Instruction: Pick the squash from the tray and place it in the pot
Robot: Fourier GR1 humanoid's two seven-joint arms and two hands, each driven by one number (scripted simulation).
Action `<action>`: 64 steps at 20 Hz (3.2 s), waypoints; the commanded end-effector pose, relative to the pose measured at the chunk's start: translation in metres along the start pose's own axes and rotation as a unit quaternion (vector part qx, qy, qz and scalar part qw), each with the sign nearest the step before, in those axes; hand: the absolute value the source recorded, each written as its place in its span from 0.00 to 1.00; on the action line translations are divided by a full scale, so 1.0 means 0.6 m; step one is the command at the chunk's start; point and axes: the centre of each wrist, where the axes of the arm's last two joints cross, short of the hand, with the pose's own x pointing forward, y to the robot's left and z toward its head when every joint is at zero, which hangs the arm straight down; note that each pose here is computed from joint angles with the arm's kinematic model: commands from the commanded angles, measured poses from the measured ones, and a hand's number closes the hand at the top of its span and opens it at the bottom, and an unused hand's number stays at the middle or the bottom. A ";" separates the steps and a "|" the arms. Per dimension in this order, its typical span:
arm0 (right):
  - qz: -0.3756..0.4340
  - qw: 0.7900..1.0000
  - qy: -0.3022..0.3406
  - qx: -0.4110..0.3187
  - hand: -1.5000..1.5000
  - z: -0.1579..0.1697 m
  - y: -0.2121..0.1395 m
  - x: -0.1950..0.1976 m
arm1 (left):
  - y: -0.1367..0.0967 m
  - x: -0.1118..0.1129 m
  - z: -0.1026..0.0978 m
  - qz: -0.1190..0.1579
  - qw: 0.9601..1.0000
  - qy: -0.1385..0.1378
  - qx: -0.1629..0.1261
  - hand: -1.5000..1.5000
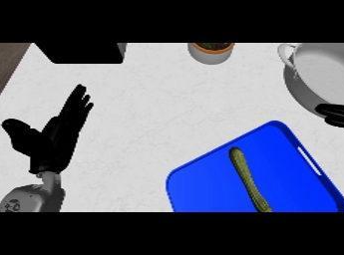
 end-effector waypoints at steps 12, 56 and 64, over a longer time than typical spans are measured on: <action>0.023 0.986 0.107 0.128 0.00 -0.078 0.029 0.041 | -0.024 -0.007 -0.016 -0.011 1.000 -0.003 -0.002 0.50; 0.124 0.944 0.237 0.193 0.00 -0.156 0.254 -0.020 | -0.018 0.038 0.010 0.005 1.000 0.001 -0.007 0.50; 0.141 0.937 0.242 0.209 0.00 -0.168 0.271 -0.020 | -0.020 -0.017 0.015 -0.003 1.000 0.005 0.004 0.50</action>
